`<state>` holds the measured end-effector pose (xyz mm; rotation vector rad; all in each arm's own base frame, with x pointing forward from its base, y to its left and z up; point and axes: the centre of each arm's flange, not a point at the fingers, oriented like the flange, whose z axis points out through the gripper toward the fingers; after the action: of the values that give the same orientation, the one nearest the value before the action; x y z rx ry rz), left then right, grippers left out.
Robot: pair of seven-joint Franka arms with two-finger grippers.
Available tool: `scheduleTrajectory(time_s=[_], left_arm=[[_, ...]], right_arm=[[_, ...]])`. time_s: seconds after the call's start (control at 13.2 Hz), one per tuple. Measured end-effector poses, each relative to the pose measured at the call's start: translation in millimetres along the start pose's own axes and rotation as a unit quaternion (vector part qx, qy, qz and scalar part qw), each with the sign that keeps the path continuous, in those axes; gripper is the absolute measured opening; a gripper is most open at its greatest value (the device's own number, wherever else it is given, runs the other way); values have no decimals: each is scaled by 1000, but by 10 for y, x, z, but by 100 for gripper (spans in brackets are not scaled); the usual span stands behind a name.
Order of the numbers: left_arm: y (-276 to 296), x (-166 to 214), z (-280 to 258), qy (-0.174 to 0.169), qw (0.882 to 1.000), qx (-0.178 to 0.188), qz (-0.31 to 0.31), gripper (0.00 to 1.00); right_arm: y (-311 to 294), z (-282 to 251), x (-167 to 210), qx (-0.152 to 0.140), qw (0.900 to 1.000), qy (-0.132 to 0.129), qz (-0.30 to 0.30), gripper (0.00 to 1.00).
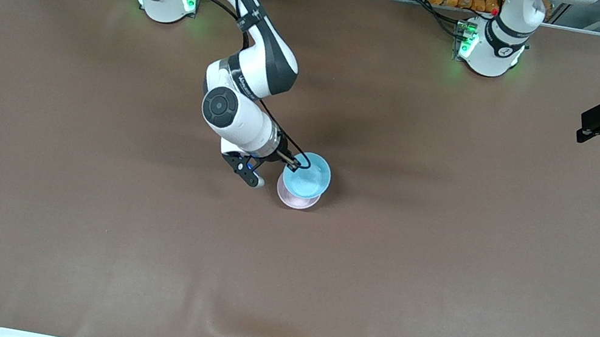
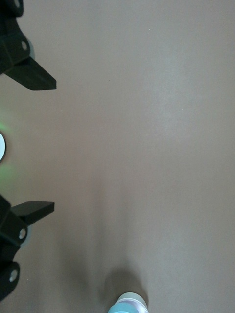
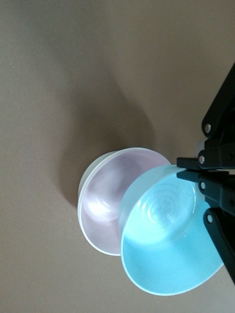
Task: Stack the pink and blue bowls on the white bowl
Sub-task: 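Carry the blue bowl with the right gripper onto the pink bowl, then open the right gripper and raise it away from the stack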
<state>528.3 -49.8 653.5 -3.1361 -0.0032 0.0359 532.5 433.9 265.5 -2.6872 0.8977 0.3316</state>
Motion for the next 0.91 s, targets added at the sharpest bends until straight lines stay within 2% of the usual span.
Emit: scheduleTrajectory(time_s=[0.23, 0.46, 0.53, 0.68, 0.91], left_arm=[[2, 0, 0, 0, 1000, 0, 0, 100], [9, -1, 0, 0, 1000, 0, 1, 100], [9, -1, 0, 0, 1000, 0, 1, 100], [10, -1, 0, 0, 1000, 0, 1, 100], [10, -1, 1, 0, 1000, 0, 1, 100]], right_arm=[[22, -33, 95, -6, 1000, 16, -7, 3], [22, -40, 106, -7, 1000, 19, -8, 3], [19, -44, 107, -6, 1000, 19, -8, 9], [3, -67, 112, -4, 1000, 20, -8, 30], [-28, -266, 213, 0, 1000, 21, -3, 65]])
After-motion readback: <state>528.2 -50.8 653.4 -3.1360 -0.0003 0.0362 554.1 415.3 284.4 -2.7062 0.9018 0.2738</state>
